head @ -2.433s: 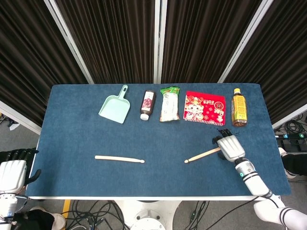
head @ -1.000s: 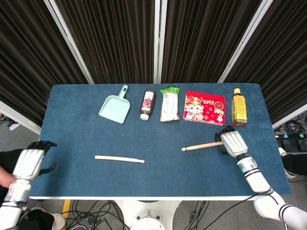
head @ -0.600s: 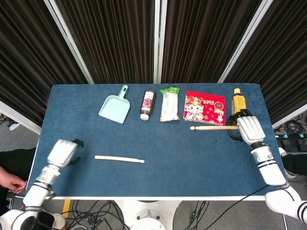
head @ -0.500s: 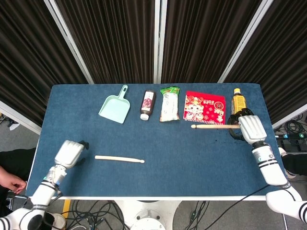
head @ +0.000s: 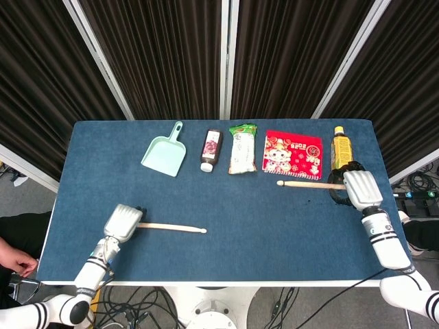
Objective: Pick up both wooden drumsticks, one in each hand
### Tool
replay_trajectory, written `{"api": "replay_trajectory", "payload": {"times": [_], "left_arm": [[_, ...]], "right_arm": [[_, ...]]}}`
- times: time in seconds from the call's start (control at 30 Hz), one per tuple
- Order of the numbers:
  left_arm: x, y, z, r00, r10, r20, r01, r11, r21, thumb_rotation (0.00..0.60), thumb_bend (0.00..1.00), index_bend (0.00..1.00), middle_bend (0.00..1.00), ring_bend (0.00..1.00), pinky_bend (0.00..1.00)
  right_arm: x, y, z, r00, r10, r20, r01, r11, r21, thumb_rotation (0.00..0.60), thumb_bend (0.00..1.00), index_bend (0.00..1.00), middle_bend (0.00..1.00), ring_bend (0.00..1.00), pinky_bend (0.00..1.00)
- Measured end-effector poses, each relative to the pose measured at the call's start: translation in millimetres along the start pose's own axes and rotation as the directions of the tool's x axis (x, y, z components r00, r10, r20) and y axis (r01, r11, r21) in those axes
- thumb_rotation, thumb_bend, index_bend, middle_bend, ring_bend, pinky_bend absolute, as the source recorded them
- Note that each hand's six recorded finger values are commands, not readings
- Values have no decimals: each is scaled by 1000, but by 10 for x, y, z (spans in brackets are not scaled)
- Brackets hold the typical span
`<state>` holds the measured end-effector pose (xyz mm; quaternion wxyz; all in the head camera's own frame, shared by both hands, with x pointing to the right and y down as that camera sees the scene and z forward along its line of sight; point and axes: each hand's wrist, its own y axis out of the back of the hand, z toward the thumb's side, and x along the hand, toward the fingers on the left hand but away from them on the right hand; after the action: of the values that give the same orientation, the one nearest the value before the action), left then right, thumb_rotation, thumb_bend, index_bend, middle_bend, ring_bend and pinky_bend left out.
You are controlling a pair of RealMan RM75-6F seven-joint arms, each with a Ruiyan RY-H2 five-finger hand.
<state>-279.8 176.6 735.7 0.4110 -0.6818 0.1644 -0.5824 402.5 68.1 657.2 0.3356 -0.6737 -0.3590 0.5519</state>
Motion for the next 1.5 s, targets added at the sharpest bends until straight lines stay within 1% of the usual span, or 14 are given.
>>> {"api": "replay_trajectory", "payload": {"times": [0.1, 0.23, 0.47, 0.77, 0.93, 1.1, 1.2, 1.3, 1.4, 1.5], "left_arm": [[55, -38, 65, 1000, -18, -4, 18, 1000, -12, 600, 262, 453, 488, 740, 873], [125, -77, 168, 999, -33, 2, 33, 999, -1, 600, 280, 453, 499, 740, 875], [170, -54, 234, 1000, -21, 1, 21, 1000, 8, 600, 287, 463, 513, 741, 881], [184, -41, 291, 1000, -26, 13, 26, 999, 33, 600, 292, 498, 558, 742, 882], [179, -58, 295, 999, -35, 17, 34, 998, 47, 600, 318, 510, 564, 742, 882], [172, -62, 286, 999, -36, 21, 35, 999, 37, 600, 379, 550, 598, 746, 881], [157, -40, 280, 999, -22, 27, 22, 1000, 13, 600, 411, 580, 626, 754, 881], [133, -17, 260, 999, -8, 31, 9, 999, -38, 600, 423, 598, 643, 755, 882], [103, 7, 234, 999, 2, 35, 3, 992, -124, 600, 447, 616, 662, 755, 882], [72, 48, 199, 999, 22, 40, -12, 973, -232, 600, 452, 619, 666, 755, 882]], "right_arm": [[17, -15, -25, 1000, 3, 5, -3, 1000, -3, 600, 471, 610, 560, 278, 165], [35, -28, -78, 1000, 7, 19, -7, 1000, -5, 600, 471, 609, 559, 278, 165], [45, -43, -126, 999, 14, 29, -14, 1000, -4, 600, 471, 610, 558, 278, 164], [36, -71, -131, 999, 24, 28, -23, 1000, -6, 600, 471, 610, 557, 278, 164], [46, -94, -134, 999, 29, 30, -29, 1000, -7, 600, 470, 610, 557, 278, 164], [63, -108, -136, 999, 33, 32, -32, 999, -10, 600, 471, 610, 557, 278, 165], [88, -119, -136, 999, 33, 33, -32, 999, -18, 600, 471, 610, 558, 278, 165], [137, -141, -136, 999, 33, 32, -32, 999, -36, 600, 471, 610, 560, 278, 165], [195, -172, -138, 999, 37, 29, -35, 998, -56, 600, 472, 611, 561, 278, 165], [253, -215, -112, 999, 47, 17, -46, 995, -85, 600, 482, 613, 562, 278, 164]]}}
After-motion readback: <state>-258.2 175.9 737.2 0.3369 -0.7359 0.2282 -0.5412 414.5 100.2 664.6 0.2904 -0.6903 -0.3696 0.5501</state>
